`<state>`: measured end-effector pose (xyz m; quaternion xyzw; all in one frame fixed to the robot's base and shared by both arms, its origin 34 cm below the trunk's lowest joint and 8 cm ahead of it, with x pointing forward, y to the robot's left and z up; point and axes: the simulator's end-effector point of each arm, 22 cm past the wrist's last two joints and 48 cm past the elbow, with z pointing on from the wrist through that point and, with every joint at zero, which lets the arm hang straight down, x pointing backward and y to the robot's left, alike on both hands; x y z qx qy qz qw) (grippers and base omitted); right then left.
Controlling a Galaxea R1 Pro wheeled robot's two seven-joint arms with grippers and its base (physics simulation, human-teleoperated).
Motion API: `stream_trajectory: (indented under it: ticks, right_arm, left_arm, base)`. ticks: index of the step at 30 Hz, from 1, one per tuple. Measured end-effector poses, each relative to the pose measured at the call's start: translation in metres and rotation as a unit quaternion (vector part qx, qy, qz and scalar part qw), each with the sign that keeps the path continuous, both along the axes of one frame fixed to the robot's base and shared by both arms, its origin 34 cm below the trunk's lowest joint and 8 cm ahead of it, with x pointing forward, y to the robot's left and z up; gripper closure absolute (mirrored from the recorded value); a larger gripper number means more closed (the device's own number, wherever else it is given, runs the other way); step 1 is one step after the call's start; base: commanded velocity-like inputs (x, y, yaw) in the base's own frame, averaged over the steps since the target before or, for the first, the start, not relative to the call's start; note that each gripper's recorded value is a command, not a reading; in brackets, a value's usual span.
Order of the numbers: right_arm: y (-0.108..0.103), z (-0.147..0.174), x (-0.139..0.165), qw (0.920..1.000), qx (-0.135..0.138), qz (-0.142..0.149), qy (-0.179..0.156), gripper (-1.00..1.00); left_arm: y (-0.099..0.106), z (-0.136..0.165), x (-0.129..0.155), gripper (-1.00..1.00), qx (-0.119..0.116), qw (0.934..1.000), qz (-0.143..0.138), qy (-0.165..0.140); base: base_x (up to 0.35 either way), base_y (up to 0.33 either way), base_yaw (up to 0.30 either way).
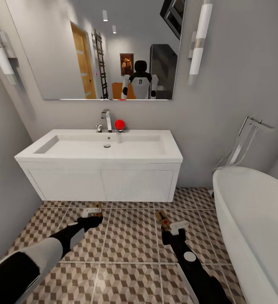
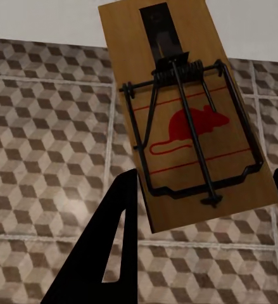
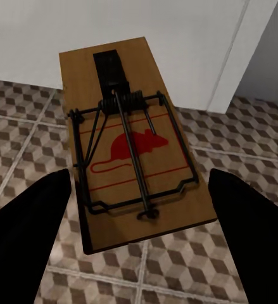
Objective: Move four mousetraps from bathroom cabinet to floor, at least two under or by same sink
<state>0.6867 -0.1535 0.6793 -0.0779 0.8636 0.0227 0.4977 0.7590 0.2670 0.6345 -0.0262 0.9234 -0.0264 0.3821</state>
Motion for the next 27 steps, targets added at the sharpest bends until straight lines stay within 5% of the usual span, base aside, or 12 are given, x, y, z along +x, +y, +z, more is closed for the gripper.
stream_trajectory:
  ticks: [16,27]
  right_arm:
    - [0.002,0.023,0.011,0.9983,0.013,0.0,-0.056,1.0]
    - [0.0,0.028,0.015,0.9988,0.009,-0.005,-0.049,1.0]
  left_arm:
    - [-0.005,0.0,0.0,1.0,-0.003,1.0,-0.003,-0.003]
    - [-0.006,0.0,0.0,1.0,-0.003,1.0,-0.003,-0.003]
  base:
    - [0.0,0.0,0.0]
    - [0.0,0.0,0.0]
